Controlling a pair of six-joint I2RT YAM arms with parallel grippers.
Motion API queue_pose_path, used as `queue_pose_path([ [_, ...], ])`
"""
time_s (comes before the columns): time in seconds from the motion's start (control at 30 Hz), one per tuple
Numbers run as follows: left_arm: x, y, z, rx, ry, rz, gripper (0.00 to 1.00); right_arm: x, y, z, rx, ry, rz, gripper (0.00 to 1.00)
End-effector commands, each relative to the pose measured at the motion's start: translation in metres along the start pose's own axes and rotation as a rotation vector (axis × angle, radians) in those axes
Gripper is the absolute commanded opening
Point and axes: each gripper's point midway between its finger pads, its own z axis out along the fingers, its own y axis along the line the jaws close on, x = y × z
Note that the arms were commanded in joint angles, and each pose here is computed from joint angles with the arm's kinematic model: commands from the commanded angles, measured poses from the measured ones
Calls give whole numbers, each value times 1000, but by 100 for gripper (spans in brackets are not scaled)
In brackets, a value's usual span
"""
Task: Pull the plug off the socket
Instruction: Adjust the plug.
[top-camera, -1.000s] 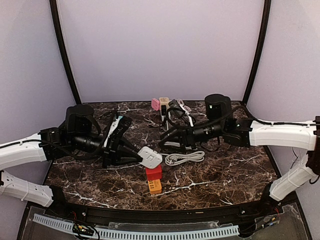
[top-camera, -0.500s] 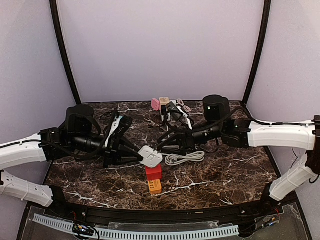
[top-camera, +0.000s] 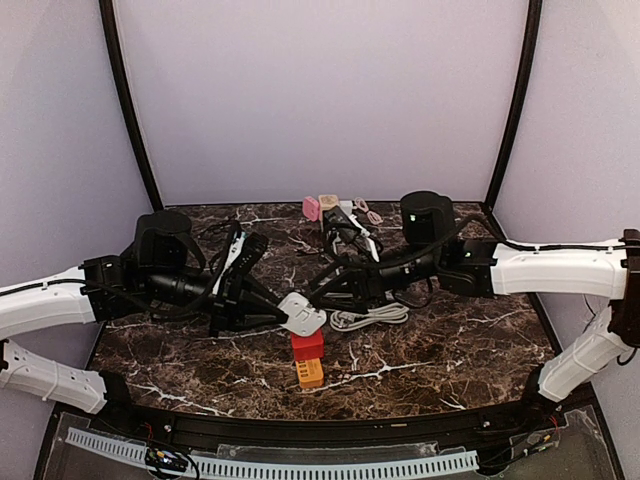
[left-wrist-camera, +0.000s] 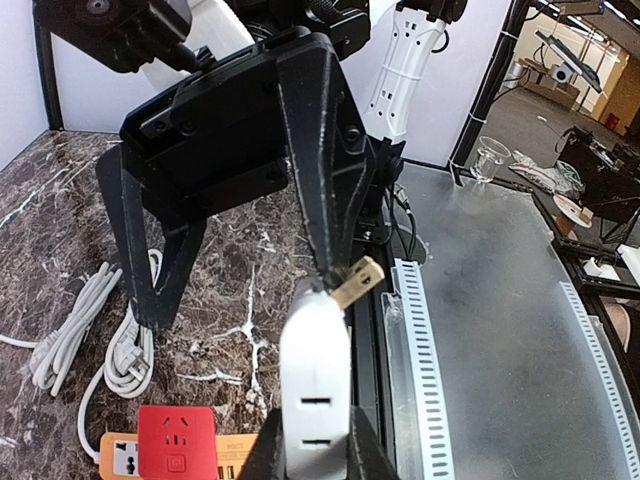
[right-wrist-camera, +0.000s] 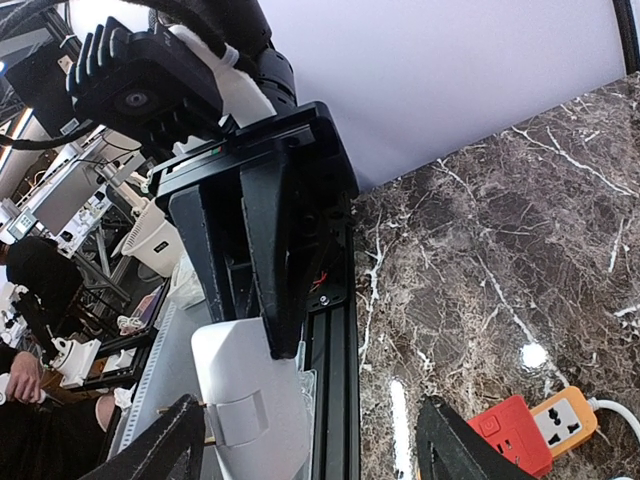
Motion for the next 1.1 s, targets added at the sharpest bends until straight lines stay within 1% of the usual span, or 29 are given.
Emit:
queue_pose_path([
  [0.0, -4, 9, 1, -42, -14, -6, 1, -4, 12, 8, -47, 1, -23, 72],
  [0.13, -5, 11, 0, -55, -15, 3, 1, 4, 7, 11, -38, 13, -11, 71],
  [0.37, -6, 11, -1, -54, -15, 2, 1, 12, -3, 14, 2, 16, 2, 66],
  [0.53, -8, 10, -1, -47, -22, 1, 1, 12, -15, 16, 60, 9, 12, 60],
  [0.7, -7, 9, 0, -40, -21, -3, 1, 15, -32, 16, 142, 14, 28, 50],
  [0.87, -10, 6, 0, -21, -31, -3, 1, 17, -32, 18, 134, 24, 30, 49],
  [1.0, -10, 7, 2, -16, -31, -5, 1, 16, -39, 21, 160, 29, 37, 44],
  [1.07, -9, 8, 3, -17, -27, -7, 1, 17, -41, 22, 166, 34, 42, 44],
])
